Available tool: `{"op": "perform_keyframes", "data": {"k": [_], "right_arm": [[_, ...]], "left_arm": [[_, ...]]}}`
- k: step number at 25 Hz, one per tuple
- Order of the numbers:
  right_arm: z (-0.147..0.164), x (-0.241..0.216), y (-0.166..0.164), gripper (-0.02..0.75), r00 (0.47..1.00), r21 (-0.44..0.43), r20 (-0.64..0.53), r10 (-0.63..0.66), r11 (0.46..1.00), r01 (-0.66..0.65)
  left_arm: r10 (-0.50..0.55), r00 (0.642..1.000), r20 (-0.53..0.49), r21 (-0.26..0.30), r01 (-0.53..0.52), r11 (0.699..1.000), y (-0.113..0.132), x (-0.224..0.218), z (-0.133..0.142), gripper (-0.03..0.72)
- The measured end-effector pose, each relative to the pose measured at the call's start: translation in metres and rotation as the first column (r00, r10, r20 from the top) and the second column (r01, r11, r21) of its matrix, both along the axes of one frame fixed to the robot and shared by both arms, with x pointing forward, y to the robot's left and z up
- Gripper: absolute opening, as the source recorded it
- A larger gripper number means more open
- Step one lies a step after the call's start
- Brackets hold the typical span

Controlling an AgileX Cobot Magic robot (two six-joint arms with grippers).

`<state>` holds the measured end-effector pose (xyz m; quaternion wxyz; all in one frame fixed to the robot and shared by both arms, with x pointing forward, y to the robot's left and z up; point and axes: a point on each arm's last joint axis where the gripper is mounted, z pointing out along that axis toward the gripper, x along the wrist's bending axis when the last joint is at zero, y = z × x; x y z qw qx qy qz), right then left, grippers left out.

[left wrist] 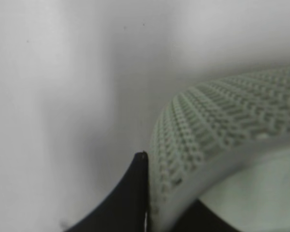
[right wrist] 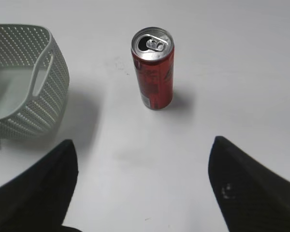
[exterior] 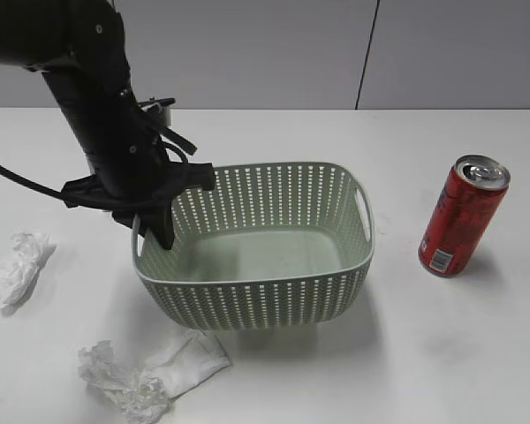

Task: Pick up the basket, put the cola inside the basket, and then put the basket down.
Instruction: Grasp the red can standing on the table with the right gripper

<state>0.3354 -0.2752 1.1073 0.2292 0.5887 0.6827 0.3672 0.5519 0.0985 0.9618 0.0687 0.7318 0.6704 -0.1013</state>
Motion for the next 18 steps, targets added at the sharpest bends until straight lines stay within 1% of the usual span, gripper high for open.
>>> {"op": "perform_keyframes", "data": {"k": [4,6,9,13,16,18], "right_arm": [[0.021,0.046,0.005,0.64,0.992,-0.001,-0.126,0.016,1.0,-0.016],[0.033,0.068,0.007,0.64,0.988,-0.002,-0.151,0.02,1.0,-0.021],[0.042,0.103,0.012,0.64,0.979,0.0,-0.202,0.034,0.999,-0.035],[0.035,0.148,0.032,0.64,0.952,-0.01,-0.295,0.083,0.996,-0.09],[0.019,0.177,0.051,0.64,0.928,-0.081,-0.361,0.092,0.988,-0.13],[0.006,0.194,0.058,0.64,0.912,-0.115,-0.401,0.08,0.984,-0.137]], "left_arm": [[-0.001,1.0,0.003,0.001,0.001,1.0,0.0,0.0,0.0,-0.004],[-0.004,1.0,0.006,0.006,0.004,1.0,0.001,0.0,0.0,-0.004],[-0.006,1.0,0.018,0.01,0.006,1.0,0.001,0.001,0.0,-0.004],[-0.008,0.999,0.044,0.014,0.008,1.0,0.001,0.004,0.0,-0.004],[-0.01,0.999,0.048,0.017,0.009,1.0,0.001,0.004,0.0,-0.004],[-0.01,0.999,0.048,0.017,0.009,1.0,0.001,0.004,0.0,-0.004]]}}
